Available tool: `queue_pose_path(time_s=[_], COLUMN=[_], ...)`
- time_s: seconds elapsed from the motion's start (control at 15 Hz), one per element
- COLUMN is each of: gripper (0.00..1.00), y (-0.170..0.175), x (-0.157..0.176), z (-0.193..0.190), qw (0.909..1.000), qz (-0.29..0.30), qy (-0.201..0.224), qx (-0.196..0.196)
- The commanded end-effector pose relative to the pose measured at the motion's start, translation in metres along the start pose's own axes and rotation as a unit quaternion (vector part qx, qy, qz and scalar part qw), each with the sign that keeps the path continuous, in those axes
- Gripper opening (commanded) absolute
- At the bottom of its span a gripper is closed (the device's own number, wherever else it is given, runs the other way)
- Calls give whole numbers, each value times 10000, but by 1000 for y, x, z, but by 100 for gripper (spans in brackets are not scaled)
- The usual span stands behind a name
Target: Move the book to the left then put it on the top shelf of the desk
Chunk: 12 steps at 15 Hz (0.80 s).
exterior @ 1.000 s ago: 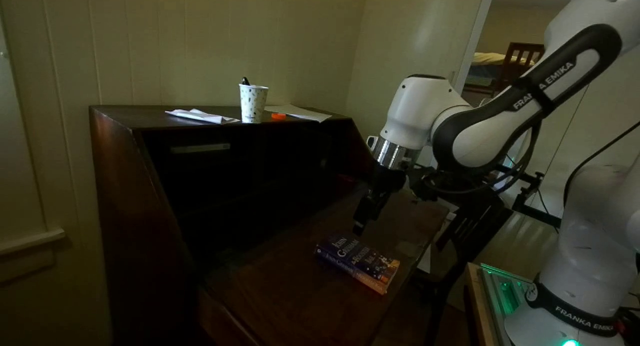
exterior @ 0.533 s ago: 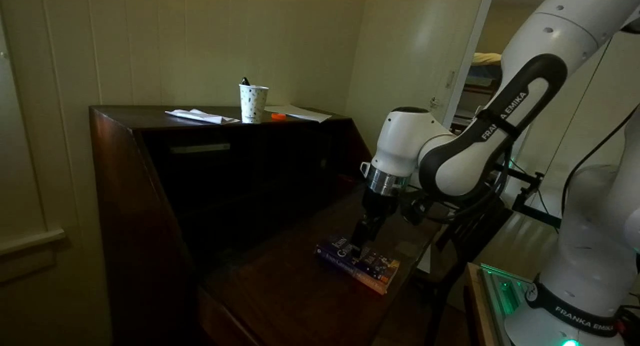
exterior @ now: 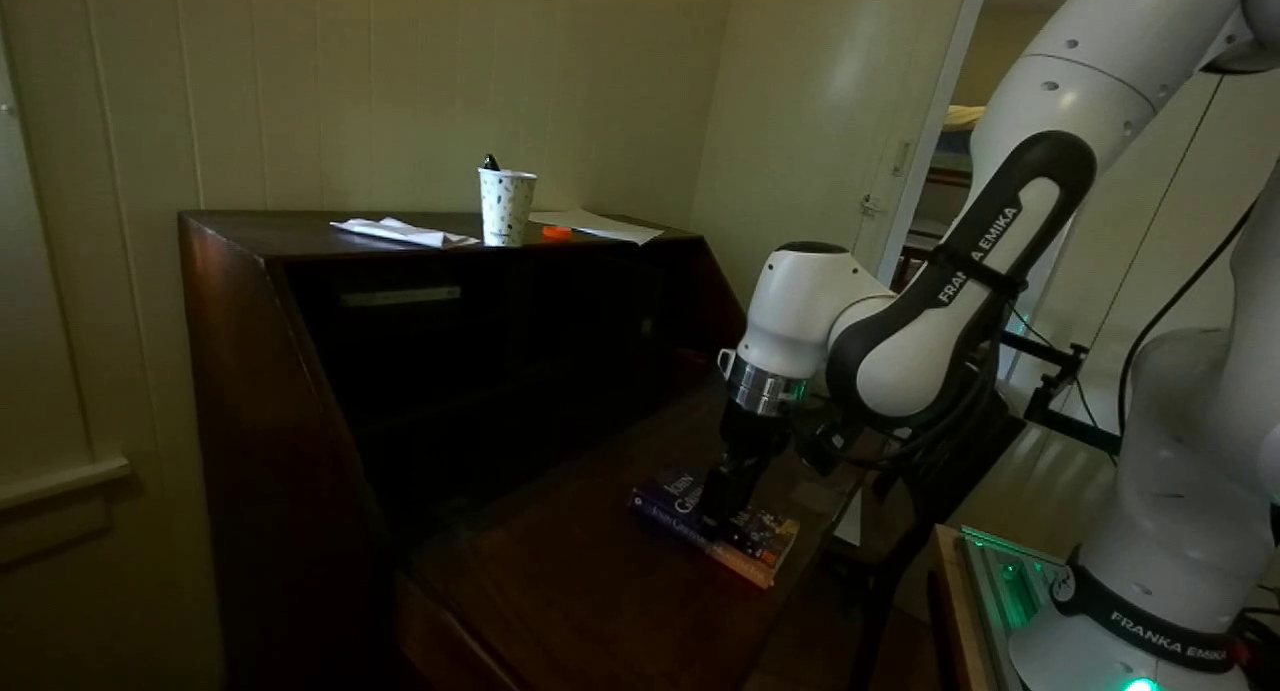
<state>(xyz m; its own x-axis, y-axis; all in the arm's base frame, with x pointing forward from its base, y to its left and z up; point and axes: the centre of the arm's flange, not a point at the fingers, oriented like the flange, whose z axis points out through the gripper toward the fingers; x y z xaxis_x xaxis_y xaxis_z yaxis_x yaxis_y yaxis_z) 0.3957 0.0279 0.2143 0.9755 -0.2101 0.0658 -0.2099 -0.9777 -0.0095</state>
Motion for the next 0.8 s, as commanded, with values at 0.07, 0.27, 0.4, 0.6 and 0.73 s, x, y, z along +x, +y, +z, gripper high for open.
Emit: queue_pose_path(time_s=[0.07, 0.27, 0.4, 0.6, 0.73], gripper=[100, 100, 100, 100, 100], y=[-10, -14, -22, -48, -69], x=[-1, -1, 0, 3, 5], z=[14, 14, 11, 7, 5], qw=[9996, 9989, 9981, 9969, 9957], qz=[121, 197, 194, -19, -293], qy=[16, 26, 30, 53, 73], qx=[259, 425, 587, 789, 874])
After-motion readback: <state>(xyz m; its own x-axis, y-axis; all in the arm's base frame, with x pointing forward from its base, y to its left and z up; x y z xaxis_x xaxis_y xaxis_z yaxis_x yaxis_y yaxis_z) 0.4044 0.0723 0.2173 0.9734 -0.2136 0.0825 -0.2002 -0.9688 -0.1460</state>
